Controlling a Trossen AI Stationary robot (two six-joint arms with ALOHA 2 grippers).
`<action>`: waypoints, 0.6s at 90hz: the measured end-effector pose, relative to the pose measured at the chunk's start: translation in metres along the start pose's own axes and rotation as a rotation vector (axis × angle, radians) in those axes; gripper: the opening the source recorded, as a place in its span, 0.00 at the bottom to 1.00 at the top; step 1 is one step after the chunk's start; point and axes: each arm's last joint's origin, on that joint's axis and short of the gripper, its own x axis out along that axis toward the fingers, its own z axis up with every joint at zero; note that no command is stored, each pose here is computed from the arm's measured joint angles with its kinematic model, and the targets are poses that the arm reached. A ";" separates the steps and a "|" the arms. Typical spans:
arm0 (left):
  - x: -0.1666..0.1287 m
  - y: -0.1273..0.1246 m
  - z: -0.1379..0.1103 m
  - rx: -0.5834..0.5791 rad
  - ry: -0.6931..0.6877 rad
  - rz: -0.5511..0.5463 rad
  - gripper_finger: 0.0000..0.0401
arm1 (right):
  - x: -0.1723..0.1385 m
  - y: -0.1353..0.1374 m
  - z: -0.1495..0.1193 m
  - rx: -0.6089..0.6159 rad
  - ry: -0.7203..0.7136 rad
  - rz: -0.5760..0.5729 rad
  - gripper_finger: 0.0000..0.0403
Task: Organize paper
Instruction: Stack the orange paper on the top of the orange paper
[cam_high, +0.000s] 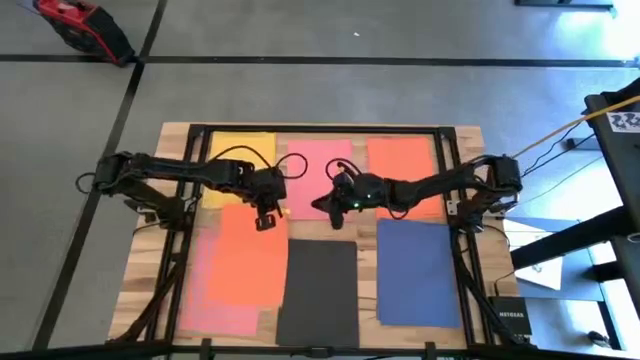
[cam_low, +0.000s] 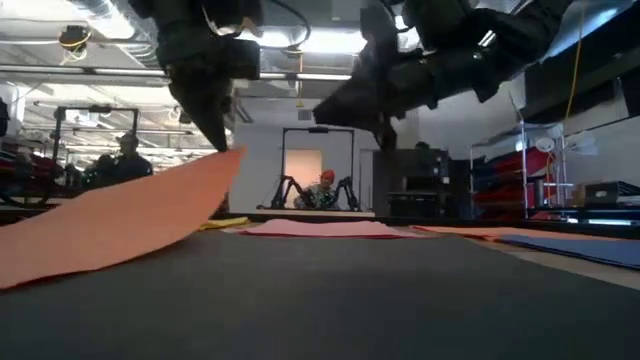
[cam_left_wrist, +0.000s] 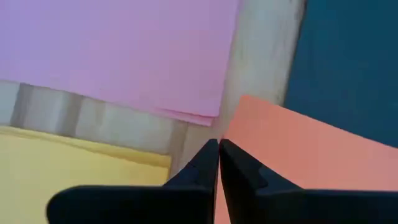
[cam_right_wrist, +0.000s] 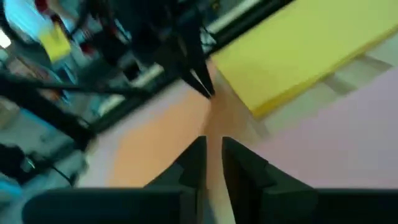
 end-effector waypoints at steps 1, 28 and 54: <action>0.000 0.000 0.000 0.002 -0.003 0.000 0.00 | 0.002 0.001 0.000 0.005 -0.004 0.003 0.12; 0.000 0.000 0.001 0.015 -0.012 0.000 0.00 | 0.055 0.002 -0.007 0.068 0.043 0.031 0.18; 0.000 0.000 0.001 0.030 -0.013 0.002 0.00 | 0.080 -0.003 -0.022 0.097 0.097 0.009 0.18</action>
